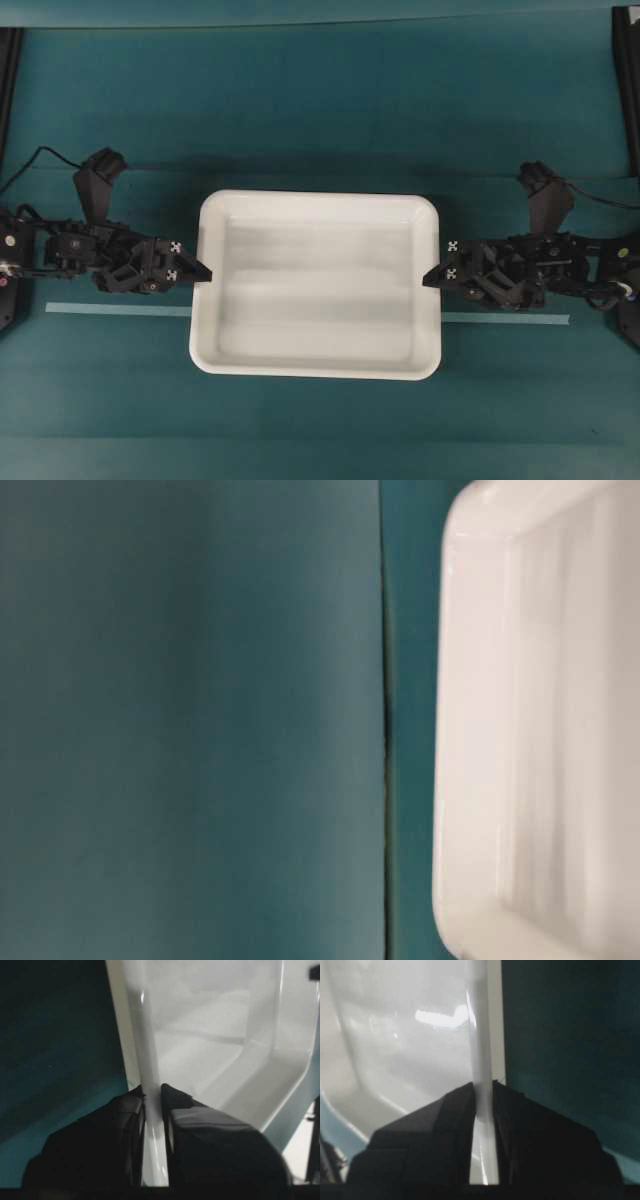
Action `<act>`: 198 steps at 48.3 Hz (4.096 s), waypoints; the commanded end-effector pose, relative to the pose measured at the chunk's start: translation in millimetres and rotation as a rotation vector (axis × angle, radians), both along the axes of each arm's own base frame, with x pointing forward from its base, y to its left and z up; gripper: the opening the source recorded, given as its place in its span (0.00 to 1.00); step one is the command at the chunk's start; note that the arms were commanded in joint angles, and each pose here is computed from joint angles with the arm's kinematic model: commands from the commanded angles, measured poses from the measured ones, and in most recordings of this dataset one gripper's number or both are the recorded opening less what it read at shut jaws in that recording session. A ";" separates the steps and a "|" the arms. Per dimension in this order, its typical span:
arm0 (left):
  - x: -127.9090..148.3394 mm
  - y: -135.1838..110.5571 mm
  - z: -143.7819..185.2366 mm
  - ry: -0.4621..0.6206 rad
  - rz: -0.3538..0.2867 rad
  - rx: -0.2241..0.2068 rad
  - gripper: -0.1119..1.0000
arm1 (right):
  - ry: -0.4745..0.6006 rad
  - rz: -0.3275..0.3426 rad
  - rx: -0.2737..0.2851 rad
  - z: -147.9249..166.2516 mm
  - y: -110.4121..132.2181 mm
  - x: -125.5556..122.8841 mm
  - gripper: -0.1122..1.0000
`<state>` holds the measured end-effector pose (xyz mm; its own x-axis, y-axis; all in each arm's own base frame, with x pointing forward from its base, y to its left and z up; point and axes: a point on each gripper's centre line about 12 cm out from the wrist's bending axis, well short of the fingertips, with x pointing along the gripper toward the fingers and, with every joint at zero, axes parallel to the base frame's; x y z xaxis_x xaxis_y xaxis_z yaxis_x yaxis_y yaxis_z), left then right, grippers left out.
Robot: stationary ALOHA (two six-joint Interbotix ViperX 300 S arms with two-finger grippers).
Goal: Lift the white case with both hands.
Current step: 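Close both grippers on the left and right tray walls, then lift the gripped tray upward with both grippers, then lower the held tray back onto the table with both grippers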
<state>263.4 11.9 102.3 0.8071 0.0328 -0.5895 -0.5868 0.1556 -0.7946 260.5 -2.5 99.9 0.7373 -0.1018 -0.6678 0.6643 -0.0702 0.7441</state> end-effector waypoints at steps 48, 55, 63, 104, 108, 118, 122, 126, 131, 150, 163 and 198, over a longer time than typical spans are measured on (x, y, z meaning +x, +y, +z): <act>18.7 -5.0 116.1 -0.150 -0.014 0.000 0.17 | -0.215 0.044 0.099 121.3 -7.1 -3.4 0.21; 15.0 -2.5 134.6 -0.213 -0.005 0.003 0.17 | -0.245 0.043 0.102 134.5 -9.0 -8.0 0.21; 11.2 -1.7 156.5 -0.244 -0.001 0.005 0.17 | -0.240 0.057 0.111 141.7 -7.8 -9.8 0.21; 12.1 -8.8 256.9 -0.352 -0.005 -0.035 0.16 | -0.392 0.138 0.078 253.4 -6.7 -12.9 0.20; 12.5 -8.8 266.8 -0.377 0.001 -0.049 0.16 | -0.410 0.131 0.073 266.0 -10.1 -15.7 0.20; 13.1 -8.7 295.5 -0.426 0.001 -0.048 0.16 | -0.416 0.128 0.067 280.4 -13.1 -23.9 0.20; 12.0 -7.8 305.5 -0.422 0.005 -0.047 0.16 | -0.414 0.123 0.065 282.3 -14.6 -26.1 0.20; 11.1 -6.4 315.7 -0.422 0.010 -0.043 0.16 | -0.420 0.124 0.062 285.5 -14.8 -26.7 0.20; 10.6 -5.1 322.7 -0.425 0.014 -0.042 0.16 | -0.439 0.122 0.057 294.1 -15.7 -26.2 0.20; 10.8 -3.4 335.1 -0.453 0.020 -0.040 0.15 | -0.474 0.123 0.045 319.1 -17.8 -26.9 0.20; 11.6 -2.9 340.8 -0.465 0.020 -0.037 0.15 | -0.471 0.131 0.045 324.3 -17.5 -24.8 0.20; 18.4 -2.7 306.6 -0.378 0.024 -0.043 0.15 | -0.409 0.134 0.038 299.8 -18.4 -20.9 0.20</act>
<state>263.3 9.3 426.8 0.9788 0.0385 -0.2010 -0.2041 0.1084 -0.9729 221.3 -16.8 411.1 0.9591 0.0353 -0.2809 0.2821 -0.0349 0.9587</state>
